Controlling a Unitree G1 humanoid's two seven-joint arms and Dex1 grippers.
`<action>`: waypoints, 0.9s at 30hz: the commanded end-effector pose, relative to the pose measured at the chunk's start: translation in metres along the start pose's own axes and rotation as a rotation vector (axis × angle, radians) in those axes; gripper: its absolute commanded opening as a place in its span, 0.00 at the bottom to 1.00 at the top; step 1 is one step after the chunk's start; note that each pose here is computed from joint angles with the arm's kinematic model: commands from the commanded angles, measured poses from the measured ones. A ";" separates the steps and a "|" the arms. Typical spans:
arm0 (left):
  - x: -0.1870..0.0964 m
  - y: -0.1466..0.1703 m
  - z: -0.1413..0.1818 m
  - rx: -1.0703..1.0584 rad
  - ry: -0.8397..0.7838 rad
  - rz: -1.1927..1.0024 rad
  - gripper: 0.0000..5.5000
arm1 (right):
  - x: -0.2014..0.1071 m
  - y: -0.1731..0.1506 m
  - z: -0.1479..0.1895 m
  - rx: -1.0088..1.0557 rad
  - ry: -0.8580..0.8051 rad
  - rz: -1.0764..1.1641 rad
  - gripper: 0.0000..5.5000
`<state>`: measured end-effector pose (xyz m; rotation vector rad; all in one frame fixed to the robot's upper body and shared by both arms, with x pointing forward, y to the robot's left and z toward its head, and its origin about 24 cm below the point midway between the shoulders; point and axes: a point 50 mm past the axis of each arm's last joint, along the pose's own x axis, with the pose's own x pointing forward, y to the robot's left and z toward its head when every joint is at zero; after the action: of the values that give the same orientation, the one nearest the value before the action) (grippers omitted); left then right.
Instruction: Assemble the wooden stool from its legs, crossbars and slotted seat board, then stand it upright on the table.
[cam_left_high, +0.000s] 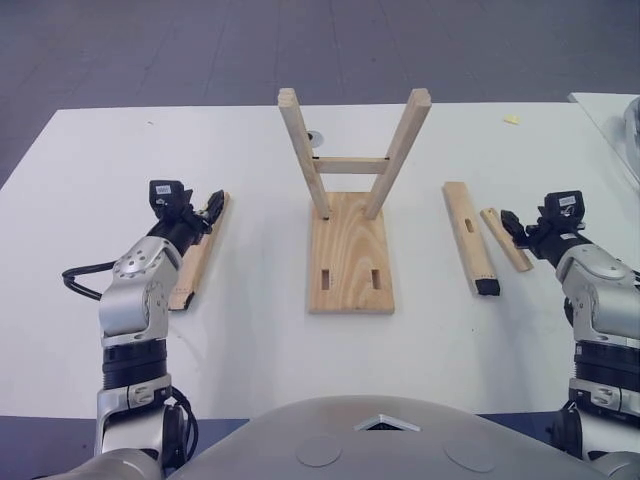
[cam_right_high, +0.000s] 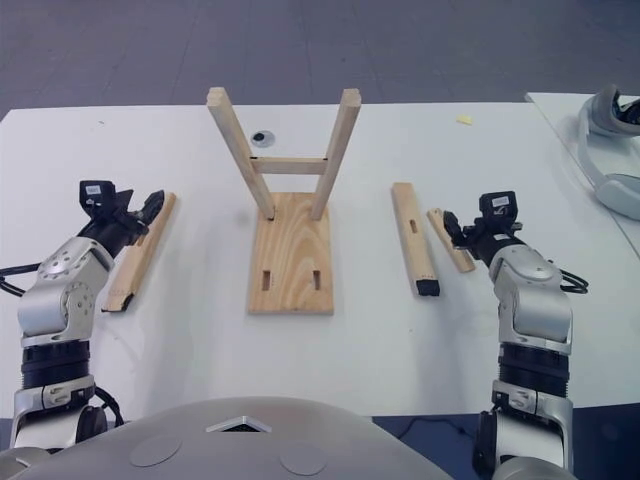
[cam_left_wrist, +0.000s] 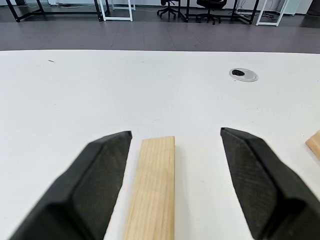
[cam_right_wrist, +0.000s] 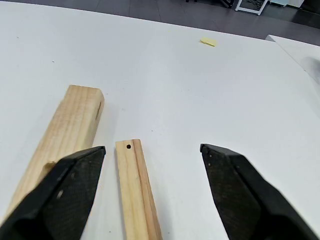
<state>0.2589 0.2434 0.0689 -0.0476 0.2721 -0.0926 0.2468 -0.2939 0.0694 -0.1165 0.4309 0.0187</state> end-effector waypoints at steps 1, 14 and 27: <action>-0.002 -0.002 -0.001 0.004 0.007 -0.026 0.60 | -0.003 -0.002 -0.009 -0.016 0.059 0.029 0.65; -0.001 -0.003 -0.001 0.040 0.011 -0.064 0.60 | 0.003 -0.009 -0.034 -0.042 0.201 0.093 0.65; 0.001 -0.008 -0.007 0.032 0.015 -0.084 0.60 | 0.010 -0.005 -0.056 0.195 0.319 0.207 0.27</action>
<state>0.2581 0.2348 0.0673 -0.0292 0.2701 -0.1816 0.2404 -0.3113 0.0309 0.0139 0.6772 0.1229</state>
